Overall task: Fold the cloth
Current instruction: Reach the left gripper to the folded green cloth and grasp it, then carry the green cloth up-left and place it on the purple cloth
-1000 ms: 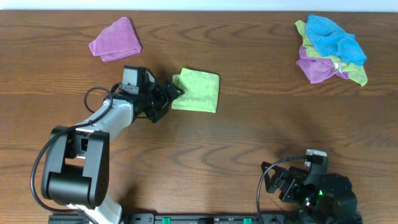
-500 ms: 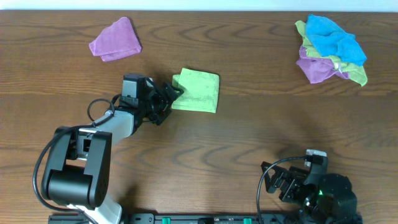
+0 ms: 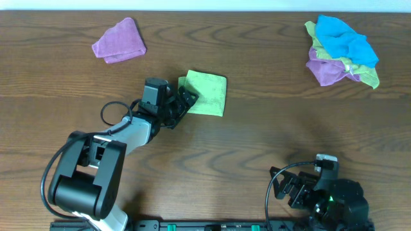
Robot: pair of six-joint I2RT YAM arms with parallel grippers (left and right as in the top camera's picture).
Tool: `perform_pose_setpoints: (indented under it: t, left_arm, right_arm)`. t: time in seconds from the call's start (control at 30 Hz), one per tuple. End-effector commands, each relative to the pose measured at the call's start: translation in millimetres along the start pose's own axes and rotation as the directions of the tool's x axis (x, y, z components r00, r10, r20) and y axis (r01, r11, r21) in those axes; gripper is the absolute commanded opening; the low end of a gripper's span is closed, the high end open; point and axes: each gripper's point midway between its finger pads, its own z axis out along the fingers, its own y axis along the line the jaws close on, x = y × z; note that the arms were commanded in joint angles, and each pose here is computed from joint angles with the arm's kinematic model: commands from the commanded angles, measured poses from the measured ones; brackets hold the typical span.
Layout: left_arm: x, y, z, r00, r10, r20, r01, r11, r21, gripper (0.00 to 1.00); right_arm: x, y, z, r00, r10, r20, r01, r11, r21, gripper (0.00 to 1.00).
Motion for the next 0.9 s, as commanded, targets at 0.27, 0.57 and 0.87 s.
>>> perform_pose_setpoints:
  t: [0.27,0.57,0.87]
  left_arm:
    - [-5.1,27.9,38.7,0.999,0.025,0.033,-0.026,1.0,0.005,0.67]
    - [-4.8,34.8,51.2,0.993,0.111,0.029,-0.112,0.993,0.023,0.46]
    - [-8.4,-26.9,46.9,0.978,0.21,0.021,-0.208,0.949,0.237,0.06]
  right_arm:
    - [-1.2,-3.3,-0.4,1.0,0.017,0.013,-0.017,1.0,0.014,0.99]
    - [-1.2,-3.3,-0.4,1.0,0.017,0.013,-0.017,1.0,0.014,0.99]
    - [-1.2,-3.3,-0.4,1.0,0.017,0.013,-0.017,1.0,0.014,0.99]
